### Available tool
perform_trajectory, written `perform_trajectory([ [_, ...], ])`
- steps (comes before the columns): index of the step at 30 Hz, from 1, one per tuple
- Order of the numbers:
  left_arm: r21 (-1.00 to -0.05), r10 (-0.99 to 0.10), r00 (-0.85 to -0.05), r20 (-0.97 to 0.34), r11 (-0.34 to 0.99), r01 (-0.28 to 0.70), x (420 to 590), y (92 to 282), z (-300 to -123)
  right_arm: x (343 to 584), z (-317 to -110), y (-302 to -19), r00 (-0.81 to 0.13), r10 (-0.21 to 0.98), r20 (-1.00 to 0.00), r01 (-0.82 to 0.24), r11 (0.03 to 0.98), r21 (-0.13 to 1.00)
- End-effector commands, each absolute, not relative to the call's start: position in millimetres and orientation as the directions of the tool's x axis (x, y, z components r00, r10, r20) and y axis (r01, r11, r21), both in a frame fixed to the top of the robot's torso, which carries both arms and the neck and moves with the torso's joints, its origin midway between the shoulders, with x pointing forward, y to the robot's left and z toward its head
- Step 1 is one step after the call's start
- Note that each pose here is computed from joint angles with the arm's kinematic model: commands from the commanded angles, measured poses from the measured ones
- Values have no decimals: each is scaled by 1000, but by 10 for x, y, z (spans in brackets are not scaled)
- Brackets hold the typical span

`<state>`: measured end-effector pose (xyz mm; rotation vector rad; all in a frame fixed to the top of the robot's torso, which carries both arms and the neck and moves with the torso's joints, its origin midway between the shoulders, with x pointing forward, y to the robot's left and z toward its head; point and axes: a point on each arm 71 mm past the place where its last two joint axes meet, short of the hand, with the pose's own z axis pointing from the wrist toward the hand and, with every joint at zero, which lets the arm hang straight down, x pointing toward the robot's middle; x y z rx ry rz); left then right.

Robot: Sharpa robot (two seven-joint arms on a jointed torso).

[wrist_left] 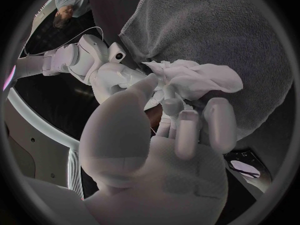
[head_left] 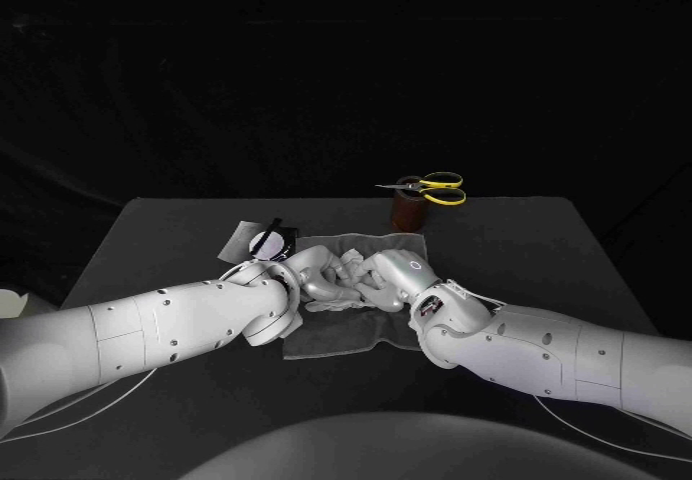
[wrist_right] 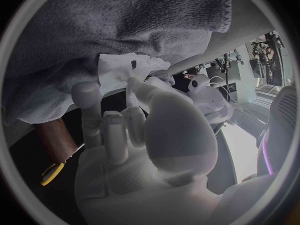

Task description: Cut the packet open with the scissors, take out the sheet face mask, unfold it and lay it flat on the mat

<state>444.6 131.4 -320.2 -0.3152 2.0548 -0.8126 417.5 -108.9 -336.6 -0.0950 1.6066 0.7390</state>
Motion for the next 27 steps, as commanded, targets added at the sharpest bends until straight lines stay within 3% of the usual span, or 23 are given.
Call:
perform_trajectory([
  [1, -650, -490, -567, -662, 752, 110, 4457, 1282, -3182, 4169, -3356, -1070, -194, 350, -917, -479, 782, 399],
  [27, -635, -480, -566, -671, 766, 104, 4471, 1257, -3197, 4168, -3358, -1068, -197, 347, -917, -479, 782, 399],
])
